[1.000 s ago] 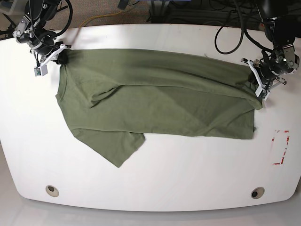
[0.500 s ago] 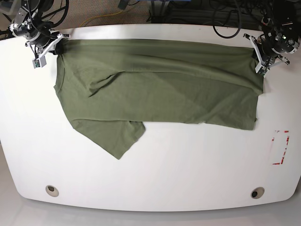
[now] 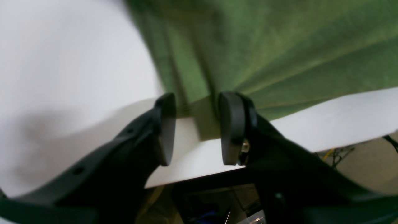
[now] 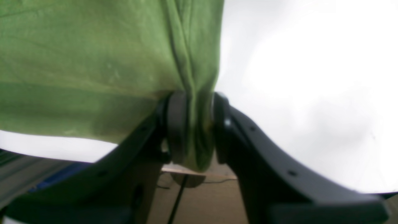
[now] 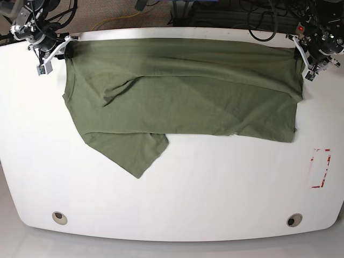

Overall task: Fold the T-shirt properly
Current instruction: 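Pull the held shirt edge with both grippers back toward the robot, then release the shirt and move both grippers to its hem edge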

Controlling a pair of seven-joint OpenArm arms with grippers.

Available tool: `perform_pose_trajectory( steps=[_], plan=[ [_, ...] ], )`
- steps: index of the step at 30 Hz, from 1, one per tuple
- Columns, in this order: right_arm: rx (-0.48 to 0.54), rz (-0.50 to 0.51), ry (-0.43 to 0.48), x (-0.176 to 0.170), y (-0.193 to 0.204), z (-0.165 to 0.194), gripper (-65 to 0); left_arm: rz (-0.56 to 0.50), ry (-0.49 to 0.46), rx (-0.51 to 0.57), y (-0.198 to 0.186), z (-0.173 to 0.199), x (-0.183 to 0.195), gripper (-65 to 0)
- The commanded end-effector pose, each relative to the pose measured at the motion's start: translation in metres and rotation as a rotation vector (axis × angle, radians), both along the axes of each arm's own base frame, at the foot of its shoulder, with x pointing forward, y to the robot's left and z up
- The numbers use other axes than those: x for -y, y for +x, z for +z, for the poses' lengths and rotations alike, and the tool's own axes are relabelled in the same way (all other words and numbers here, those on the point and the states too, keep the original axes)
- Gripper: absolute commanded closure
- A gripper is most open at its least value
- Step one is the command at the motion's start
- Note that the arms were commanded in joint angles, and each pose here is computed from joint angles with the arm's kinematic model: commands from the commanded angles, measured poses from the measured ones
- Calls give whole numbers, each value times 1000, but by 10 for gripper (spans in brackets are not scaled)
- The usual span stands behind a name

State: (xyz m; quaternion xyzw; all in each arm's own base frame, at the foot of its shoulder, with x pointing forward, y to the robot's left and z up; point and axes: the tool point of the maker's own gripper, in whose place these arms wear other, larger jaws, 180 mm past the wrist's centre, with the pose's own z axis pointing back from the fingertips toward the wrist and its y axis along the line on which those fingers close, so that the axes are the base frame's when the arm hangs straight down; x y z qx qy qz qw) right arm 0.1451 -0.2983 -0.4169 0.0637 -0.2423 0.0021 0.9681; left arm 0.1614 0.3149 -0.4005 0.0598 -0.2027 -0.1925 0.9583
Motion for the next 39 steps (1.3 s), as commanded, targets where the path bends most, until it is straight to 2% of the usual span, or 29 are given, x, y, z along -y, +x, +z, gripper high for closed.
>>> perform_pose_trajectory(
  steps=[1, 4, 9, 11, 13, 16, 19, 26, 34, 39],
  plan=[
    [37, 10, -36, 12, 8, 14, -152, -1, 30, 19, 3, 10, -9, -237],
    [56, 24, -54, 11, 13, 21, -154, -13, 40, 25, 1, 15, -7, -243],
    [97, 62, -94, 7, 18, 38, -154, -49, 61, 84, 12, 33, 2, -338],
    [115, 74, -106, 5, 22, 45, -173, -50, 57, 99, 14, 36, 6, -361],
    [125, 79, -116, 5, 24, 48, -239, -37, 66, 119, 16, 42, 3, -375],
    [149, 79, -117, 4, 33, 53, -390, -30, 75, 160, 27, 51, 0, -376],
    [178, 71, -117, 6, 45, 57, -482, -22, 76, 215, 47, 61, -2, -376],
    [252, 41, -76, 7, 84, 63, -442, 1, 55, 358, 95, 89, 2, -376],
    [330, 73, -14, -8, 144, 75, -438, -15, -26, 412, 146, 93, 18, -376],
    [312, 66, -35, -4, 177, 72, -438, 9, -63, 453, 171, 101, 16, -376]
  ],
)
